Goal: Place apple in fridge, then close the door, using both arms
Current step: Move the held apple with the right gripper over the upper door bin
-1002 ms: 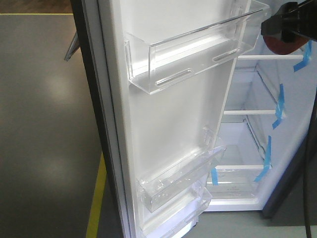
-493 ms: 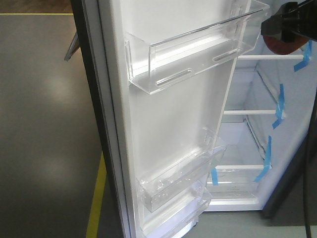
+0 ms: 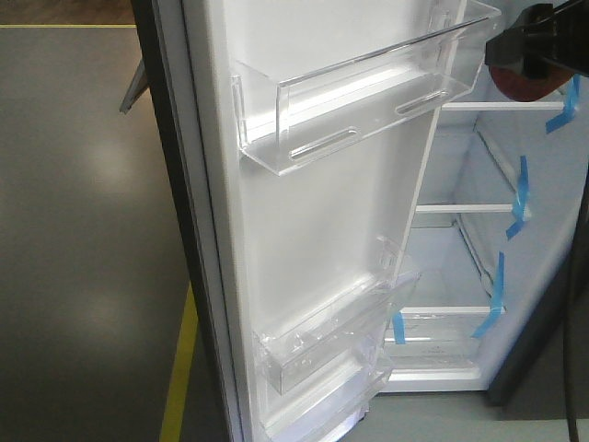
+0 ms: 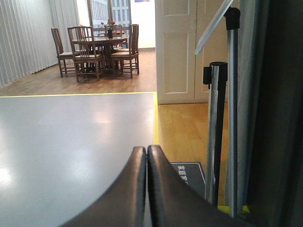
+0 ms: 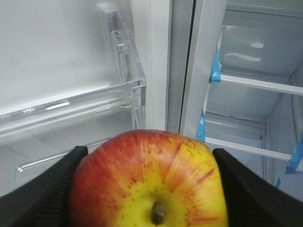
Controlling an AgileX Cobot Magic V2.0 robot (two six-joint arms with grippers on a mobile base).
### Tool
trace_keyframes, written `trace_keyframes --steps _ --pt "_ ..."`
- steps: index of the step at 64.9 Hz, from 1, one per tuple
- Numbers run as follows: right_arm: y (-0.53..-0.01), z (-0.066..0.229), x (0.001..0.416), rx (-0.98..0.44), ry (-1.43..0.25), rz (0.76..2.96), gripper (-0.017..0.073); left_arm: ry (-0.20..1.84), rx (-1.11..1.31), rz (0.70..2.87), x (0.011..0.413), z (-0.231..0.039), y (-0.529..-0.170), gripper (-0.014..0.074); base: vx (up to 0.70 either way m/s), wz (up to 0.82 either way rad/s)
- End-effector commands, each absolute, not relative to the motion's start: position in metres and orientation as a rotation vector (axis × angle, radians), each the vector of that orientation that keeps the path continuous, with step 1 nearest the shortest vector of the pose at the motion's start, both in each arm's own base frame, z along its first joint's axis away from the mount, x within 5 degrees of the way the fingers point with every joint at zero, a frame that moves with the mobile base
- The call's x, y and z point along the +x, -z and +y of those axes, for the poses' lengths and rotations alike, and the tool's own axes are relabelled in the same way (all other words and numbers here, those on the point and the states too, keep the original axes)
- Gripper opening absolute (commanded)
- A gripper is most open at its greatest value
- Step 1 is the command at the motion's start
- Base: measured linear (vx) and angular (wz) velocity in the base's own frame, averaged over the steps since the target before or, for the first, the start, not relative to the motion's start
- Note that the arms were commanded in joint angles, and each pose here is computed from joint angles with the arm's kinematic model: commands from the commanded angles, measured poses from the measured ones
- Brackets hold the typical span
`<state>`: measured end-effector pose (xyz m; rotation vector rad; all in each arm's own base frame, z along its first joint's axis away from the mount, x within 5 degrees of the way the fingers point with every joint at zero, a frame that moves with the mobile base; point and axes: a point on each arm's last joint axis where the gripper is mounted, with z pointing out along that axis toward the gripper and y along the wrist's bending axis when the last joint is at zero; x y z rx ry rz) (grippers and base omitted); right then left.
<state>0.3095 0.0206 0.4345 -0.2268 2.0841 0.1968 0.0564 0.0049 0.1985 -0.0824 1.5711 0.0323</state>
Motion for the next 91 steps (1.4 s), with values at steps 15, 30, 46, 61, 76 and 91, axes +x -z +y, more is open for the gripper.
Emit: trace_keyframes --steps 15,30,46,61,76,91 --pt "-0.461 0.018 0.300 -0.194 -0.185 1.949 0.0084 -0.009 -0.070 1.515 0.056 0.003 -0.196 -0.0006 0.00 0.00" --pt "-0.461 0.018 0.300 -0.190 -0.194 1.948 0.0084 -0.009 -0.070 1.515 0.056 0.003 -0.196 -0.0006 0.00 0.00" --pt "-0.496 0.018 0.261 -0.185 -0.172 1.804 0.0084 -0.009 -0.070 1.515 0.056 0.003 -0.196 -0.0006 0.00 0.00" --pt "-0.539 0.019 0.227 -0.088 -0.256 1.501 0.0084 -0.009 -0.070 1.515 0.056 0.003 -0.196 -0.0006 0.00 0.00" --pt "-0.543 0.038 0.251 -0.301 -0.407 1.489 0.0084 -0.009 -0.070 1.515 0.056 0.003 -0.196 -0.0006 0.00 0.00" --pt "-0.535 0.053 0.297 -0.426 -0.593 1.523 0.0084 -0.009 -0.070 1.515 0.056 0.003 -0.196 -0.0006 0.00 0.00"
